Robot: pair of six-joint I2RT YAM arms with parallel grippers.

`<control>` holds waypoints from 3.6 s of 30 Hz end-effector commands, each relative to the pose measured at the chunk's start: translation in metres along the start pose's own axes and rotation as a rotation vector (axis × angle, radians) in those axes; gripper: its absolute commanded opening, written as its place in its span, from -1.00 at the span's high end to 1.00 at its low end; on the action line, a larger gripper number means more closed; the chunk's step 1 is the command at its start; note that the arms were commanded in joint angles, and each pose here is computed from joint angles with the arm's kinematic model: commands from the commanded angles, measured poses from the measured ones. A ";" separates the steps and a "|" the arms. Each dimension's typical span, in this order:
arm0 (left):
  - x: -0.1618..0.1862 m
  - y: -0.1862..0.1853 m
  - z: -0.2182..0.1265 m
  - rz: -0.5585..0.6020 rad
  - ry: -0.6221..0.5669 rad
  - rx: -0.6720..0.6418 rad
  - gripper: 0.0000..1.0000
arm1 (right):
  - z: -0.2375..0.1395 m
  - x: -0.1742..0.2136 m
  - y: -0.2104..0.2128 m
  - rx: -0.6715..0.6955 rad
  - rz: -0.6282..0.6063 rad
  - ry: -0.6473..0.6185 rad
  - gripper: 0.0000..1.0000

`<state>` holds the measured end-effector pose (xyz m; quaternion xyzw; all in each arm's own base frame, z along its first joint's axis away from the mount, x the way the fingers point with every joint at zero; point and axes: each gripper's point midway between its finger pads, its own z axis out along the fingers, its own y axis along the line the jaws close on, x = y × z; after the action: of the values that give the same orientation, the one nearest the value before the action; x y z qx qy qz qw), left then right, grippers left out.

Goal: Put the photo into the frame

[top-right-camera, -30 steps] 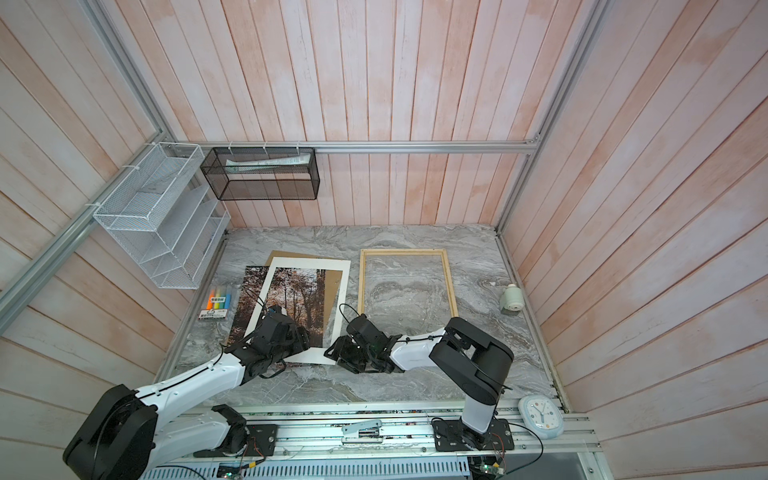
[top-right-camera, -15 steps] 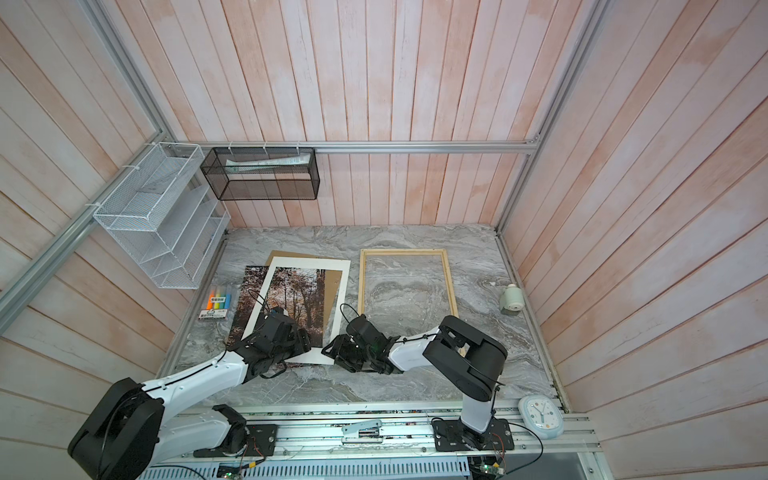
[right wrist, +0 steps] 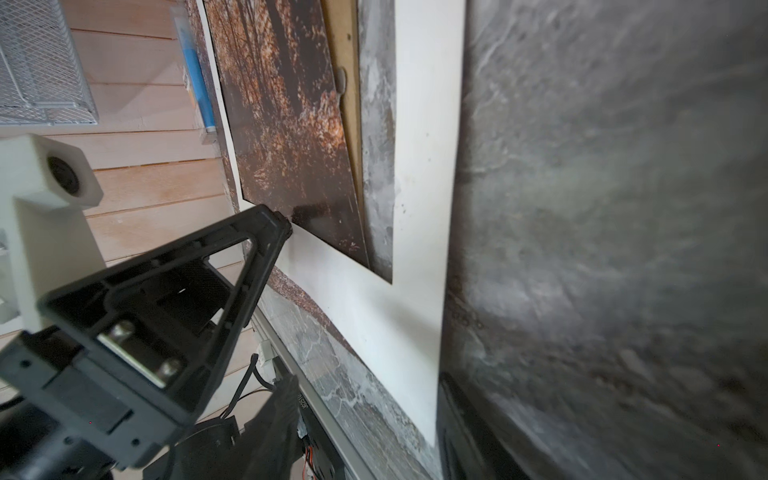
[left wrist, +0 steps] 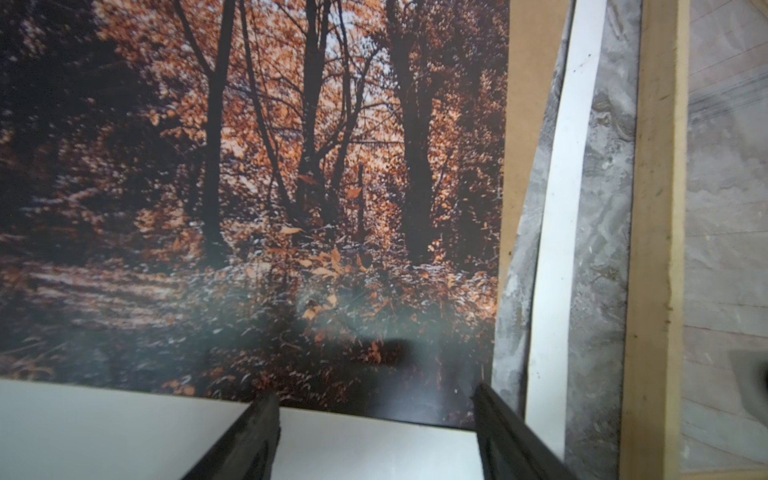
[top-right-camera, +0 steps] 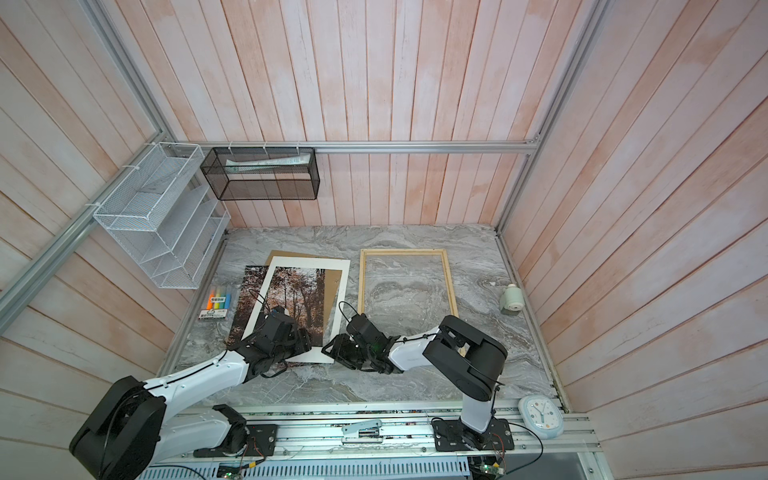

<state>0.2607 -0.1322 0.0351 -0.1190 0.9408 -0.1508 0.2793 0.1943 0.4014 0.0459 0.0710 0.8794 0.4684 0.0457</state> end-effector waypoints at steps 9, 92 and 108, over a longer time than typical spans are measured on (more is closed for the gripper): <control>0.003 -0.005 0.000 0.019 0.032 0.012 -0.48 | 0.000 -0.014 0.021 -0.089 -0.050 -0.028 0.06; -0.092 -0.028 0.014 0.043 -0.046 0.053 -0.50 | -0.243 -0.102 -0.076 0.854 -0.383 0.041 0.85; -0.074 -0.080 0.032 0.123 0.019 0.164 -0.50 | -0.275 -0.110 -0.117 1.011 -0.280 0.014 0.83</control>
<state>0.3425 -0.1713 0.0650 -0.0520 0.9400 -0.1856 0.2813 0.2602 0.1087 0.1039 -0.0411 0.9967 0.0058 0.0696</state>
